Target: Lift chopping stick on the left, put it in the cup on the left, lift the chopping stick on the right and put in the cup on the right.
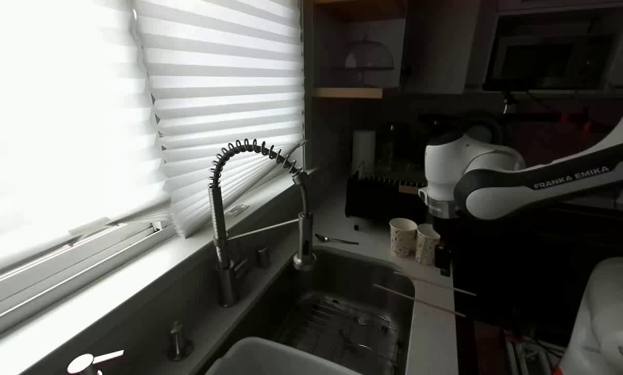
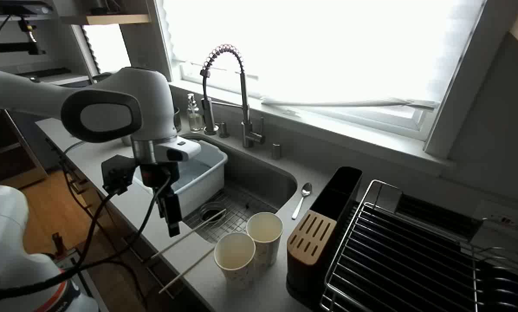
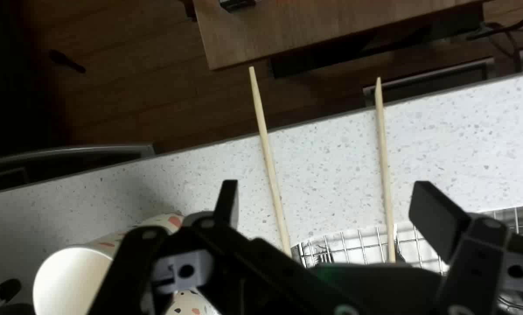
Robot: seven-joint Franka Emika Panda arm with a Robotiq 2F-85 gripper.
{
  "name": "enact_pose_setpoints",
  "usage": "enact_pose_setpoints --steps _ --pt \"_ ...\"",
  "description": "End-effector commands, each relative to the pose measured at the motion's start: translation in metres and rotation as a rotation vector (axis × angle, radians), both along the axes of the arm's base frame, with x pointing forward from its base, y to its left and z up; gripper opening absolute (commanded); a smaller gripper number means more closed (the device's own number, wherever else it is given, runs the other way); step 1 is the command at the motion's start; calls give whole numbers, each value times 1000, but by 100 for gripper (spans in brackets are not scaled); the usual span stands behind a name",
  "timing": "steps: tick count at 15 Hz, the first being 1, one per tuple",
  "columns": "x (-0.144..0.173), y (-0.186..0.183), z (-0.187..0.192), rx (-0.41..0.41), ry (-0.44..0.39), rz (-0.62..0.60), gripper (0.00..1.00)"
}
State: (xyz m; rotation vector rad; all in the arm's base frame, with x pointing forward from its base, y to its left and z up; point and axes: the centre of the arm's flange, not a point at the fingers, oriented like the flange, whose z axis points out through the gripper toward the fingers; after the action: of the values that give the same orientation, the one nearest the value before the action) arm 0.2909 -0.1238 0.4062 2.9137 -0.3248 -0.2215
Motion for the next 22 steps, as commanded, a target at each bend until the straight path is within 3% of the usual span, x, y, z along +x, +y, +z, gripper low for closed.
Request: enact_pose_setpoints --steps 1,11,12,15,17,22 --pt "0 0 -1 1 2 0 100" --pt "0 0 -2 1 5 0 100" --pt "4 1 -6 -28 37 -1 100" --pt "35 -1 -17 -66 -58 -54 100" --pt "54 2 -23 -22 -121 -60 100" --pt "86 6 -48 29 -160 -48 100"
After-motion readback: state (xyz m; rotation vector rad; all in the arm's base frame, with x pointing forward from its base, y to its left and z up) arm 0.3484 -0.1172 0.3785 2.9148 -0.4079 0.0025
